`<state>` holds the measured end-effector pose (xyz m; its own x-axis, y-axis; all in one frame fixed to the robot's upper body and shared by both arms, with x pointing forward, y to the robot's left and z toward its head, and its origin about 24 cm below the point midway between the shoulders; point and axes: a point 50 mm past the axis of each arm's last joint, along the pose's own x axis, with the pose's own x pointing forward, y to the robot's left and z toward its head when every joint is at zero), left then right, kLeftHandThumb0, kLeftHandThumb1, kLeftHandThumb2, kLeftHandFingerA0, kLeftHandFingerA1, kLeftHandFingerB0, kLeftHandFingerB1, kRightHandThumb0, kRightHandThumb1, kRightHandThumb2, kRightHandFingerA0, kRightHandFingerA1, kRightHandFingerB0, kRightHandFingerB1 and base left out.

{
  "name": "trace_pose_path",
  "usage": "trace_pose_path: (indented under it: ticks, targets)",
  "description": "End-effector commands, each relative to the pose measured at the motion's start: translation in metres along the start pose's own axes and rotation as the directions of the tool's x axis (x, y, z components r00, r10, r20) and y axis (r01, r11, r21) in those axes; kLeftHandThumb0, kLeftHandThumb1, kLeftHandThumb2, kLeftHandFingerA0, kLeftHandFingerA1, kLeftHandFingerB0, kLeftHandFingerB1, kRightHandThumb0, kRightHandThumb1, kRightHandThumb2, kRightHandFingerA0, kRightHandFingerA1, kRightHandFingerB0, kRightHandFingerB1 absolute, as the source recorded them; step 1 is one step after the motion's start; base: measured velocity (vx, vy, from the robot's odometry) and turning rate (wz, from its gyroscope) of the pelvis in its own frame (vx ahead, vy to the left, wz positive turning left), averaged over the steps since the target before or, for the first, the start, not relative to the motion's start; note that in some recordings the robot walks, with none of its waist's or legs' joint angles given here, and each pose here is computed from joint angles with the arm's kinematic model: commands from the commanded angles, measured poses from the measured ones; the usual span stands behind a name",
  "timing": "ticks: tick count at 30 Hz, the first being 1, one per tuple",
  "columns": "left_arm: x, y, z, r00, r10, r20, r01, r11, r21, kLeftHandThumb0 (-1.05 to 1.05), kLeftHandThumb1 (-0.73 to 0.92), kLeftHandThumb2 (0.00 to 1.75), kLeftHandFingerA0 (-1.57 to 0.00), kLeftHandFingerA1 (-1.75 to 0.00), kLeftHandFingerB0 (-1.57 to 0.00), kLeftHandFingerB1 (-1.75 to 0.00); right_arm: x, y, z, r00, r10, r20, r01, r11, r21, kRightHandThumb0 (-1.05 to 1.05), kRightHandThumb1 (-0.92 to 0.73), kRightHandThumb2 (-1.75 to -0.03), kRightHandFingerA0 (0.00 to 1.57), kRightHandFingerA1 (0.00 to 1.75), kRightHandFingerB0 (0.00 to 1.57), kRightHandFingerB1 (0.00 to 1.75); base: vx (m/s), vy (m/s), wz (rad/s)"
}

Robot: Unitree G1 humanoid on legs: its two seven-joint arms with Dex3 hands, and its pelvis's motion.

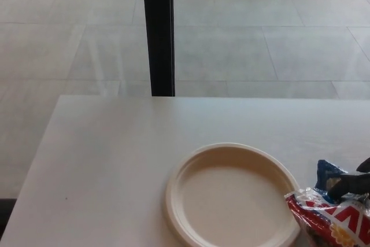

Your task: The robot uses its right hand to pick up a bag of sunflower seeds kept in the middle of the desk and tilts it over a plate kept next to it to pour out a few seeds and then puts the bag of seeds back on the desk

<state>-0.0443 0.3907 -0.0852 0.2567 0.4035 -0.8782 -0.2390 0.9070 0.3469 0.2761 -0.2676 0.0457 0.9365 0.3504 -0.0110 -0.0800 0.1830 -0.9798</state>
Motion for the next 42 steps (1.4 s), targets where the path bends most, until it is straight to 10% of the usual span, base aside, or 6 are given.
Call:
trace_pose_path:
  ticks: [1, 6, 11, 36, 39, 42]
  targets:
    - [-0.002, 0.007, 0.004, 1.0, 0.021, 0.019, -0.022, 0.998, 0.058, -0.51, 0.75, 0.71, -0.37, -0.68, -0.23, -0.53, -0.005, 0.003, -0.004, 0.999, -0.02, -0.026, 0.018, 0.999, -0.042, -0.22, -0.35, -0.98, 1.14, 1.51, 0.97, 0.96, 0.0, 0.0, 0.0]
    - [-0.002, 0.008, 0.004, 0.999, 0.029, 0.023, -0.03, 0.999, 0.034, -0.53, 0.71, 0.72, -0.39, -0.73, -0.25, -0.55, 0.0, 0.003, -0.003, 0.994, 0.01, -0.108, -0.016, 0.998, -0.058, -0.2, -0.39, -0.99, 1.09, 1.54, 0.94, 0.94, 0.0, 0.0, 0.0]
    - [-0.003, 0.007, 0.005, 0.999, 0.011, 0.036, -0.011, 1.0, 0.019, -0.49, 0.72, 0.73, -0.36, -0.71, -0.22, -0.55, 0.014, -0.005, -0.001, 0.973, -0.007, -0.23, -0.002, 0.999, -0.04, -0.13, -0.38, -1.06, 1.0, 1.75, 0.87, 1.75, 0.0, 0.0, 0.0]
    - [-0.003, 0.006, 0.001, 1.0, 0.015, 0.015, -0.015, 1.0, -0.003, -0.54, 0.79, 0.7, -0.34, -0.67, -0.23, -0.52, 0.038, -0.035, 0.016, 0.94, 0.041, -0.337, -0.031, 0.999, 0.033, -0.35, -0.43, -0.97, 0.94, 1.75, 0.78, 1.58, 0.0, 0.0, 0.0]
    - [-0.002, 0.007, 0.001, 1.0, 0.02, 0.007, -0.02, 1.0, -0.005, -0.58, 0.76, 0.87, -0.39, -0.69, -0.23, -0.55, 0.04, -0.039, 0.018, 0.934, 0.033, -0.355, -0.015, 0.998, 0.054, -0.3, -0.57, -0.92, 0.96, 1.73, 0.85, 0.93, 0.0, 0.0, 0.0]
    - [-0.002, 0.007, 0.002, 1.0, 0.023, 0.012, -0.023, 1.0, 0.011, -0.59, 0.76, 0.87, -0.41, -0.71, -0.23, -0.56, 0.04, -0.041, 0.019, 0.933, 0.014, -0.359, 0.01, 0.998, 0.065, -0.31, -0.62, -0.9, 0.93, 1.75, 0.75, 1.34, 0.0, 0.0, 0.0]
